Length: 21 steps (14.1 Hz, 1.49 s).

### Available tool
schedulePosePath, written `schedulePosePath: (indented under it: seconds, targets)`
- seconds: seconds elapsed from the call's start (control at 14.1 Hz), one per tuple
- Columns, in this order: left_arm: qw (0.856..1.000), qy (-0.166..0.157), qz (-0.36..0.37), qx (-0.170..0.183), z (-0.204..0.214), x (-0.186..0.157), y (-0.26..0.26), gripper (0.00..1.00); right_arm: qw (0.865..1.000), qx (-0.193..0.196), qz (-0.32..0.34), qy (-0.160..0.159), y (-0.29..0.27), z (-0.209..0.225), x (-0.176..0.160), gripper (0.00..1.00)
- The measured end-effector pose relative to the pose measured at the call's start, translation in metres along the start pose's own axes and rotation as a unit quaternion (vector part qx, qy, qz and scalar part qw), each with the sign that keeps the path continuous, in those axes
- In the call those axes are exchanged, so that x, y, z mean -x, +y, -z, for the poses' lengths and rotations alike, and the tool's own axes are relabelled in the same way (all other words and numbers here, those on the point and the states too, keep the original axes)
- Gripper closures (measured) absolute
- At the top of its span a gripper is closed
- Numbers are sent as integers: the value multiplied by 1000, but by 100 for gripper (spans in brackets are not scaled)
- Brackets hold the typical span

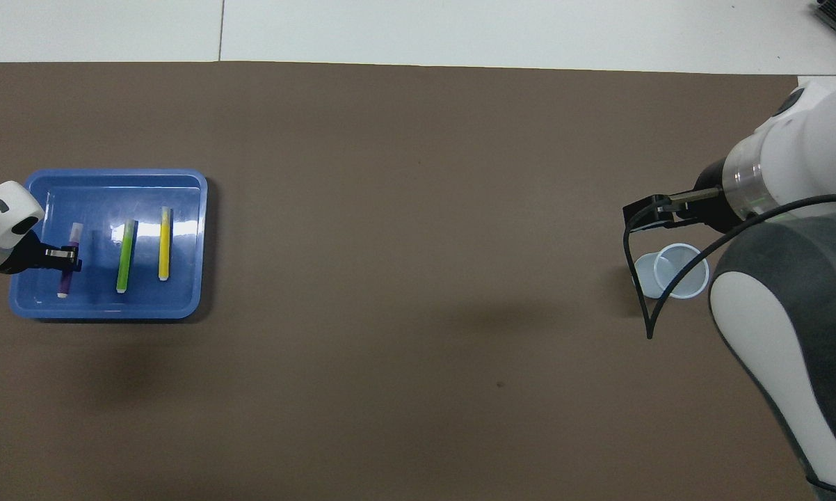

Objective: Right arm passes pens to left for tray arrangement
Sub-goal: 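Release the purple pen beside the green pen and lift the left gripper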

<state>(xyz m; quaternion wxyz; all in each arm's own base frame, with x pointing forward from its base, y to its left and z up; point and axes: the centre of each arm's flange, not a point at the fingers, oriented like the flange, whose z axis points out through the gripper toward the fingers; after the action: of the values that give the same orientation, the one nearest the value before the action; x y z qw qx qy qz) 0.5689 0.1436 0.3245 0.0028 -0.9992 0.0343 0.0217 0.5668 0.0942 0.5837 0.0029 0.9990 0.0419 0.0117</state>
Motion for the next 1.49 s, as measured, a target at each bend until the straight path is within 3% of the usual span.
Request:
schedulePosePath:
  seconds: [0.43, 0.85, 1.0, 1.35, 1.42, 1.49]
  targets:
    - [1000, 11, -10, -14, -23, -1, -4, 81, 1000, 2, -23, -1, 26, -1, -2, 0]
    - [1000, 15, -16, -17, -22, -3, -1, 81, 1000, 3, -16, -13, 18, -3, 2, 0]
    - [1000, 17, -17, -18, -22, -3, 0, 66, 1000, 4, -12, -13, 13, -1, 6, 0]
    - [999, 23, -18, -19, -18, -6, 0, 7, 999, 5, -30, -14, 32, -1, 7, 0]
    - [999, 25, -19, -20, -16, -8, 0, 0, 999, 5, -31, -14, 33, -2, 7, 0]
    - [999, 27, -19, -21, -12, -10, 0, 0, 999, 5, -30, -15, 33, -2, 7, 0]
